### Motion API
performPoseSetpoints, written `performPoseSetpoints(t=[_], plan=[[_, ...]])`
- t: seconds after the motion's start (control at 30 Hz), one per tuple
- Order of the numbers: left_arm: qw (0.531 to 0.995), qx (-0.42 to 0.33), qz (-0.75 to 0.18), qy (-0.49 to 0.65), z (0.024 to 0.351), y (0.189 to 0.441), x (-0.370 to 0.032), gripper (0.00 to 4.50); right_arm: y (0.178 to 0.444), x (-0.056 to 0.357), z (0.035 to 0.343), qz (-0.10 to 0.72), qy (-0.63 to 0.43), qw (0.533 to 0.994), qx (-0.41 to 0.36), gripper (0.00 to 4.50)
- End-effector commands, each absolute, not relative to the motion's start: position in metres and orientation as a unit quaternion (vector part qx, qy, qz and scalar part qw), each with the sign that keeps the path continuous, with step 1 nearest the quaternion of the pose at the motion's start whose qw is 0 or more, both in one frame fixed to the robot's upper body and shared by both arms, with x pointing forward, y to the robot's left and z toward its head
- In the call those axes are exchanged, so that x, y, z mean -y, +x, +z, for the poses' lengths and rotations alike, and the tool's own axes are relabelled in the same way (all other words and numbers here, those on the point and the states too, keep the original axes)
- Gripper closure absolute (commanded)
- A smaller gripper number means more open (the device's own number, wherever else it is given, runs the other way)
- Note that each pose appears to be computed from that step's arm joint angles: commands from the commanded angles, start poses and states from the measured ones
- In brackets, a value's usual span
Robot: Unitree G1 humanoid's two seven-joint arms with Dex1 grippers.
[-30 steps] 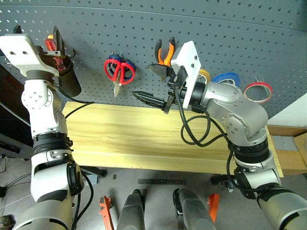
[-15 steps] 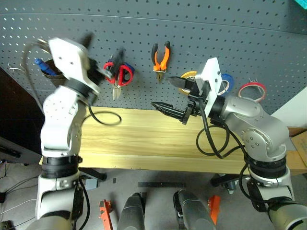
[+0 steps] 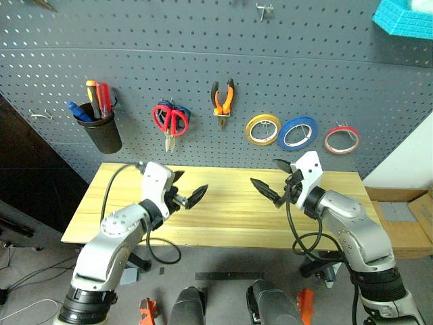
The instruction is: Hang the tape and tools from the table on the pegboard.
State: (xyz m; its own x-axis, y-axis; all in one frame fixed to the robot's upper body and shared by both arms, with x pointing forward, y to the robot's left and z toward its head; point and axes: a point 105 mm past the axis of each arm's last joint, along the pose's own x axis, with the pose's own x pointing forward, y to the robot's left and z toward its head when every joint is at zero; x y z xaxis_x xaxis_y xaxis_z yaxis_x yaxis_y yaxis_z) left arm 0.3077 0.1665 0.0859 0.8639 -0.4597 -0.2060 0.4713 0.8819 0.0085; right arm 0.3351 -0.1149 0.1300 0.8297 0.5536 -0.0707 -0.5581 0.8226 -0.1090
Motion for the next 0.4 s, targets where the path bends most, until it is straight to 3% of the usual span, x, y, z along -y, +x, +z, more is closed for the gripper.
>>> performPoseSetpoints(t=[0.03,0.27,0.4], plan=[[0.985,-0.068,-0.156,0.041,0.084,0.316,-0.198,0.15,0.348,0.153,0.119,0.196,-0.088,0.977,-0.001,0.0],[0.991,-0.103,-0.065,0.047,0.047,0.313,-0.225,0.15,0.345,0.19,0.067,0.097,-0.048,0.993,-0.046,0.0],[0.992,-0.103,-0.033,0.062,0.042,0.314,-0.239,0.15,0.339,0.199,0.042,0.087,-0.064,0.992,-0.07,0.0]])
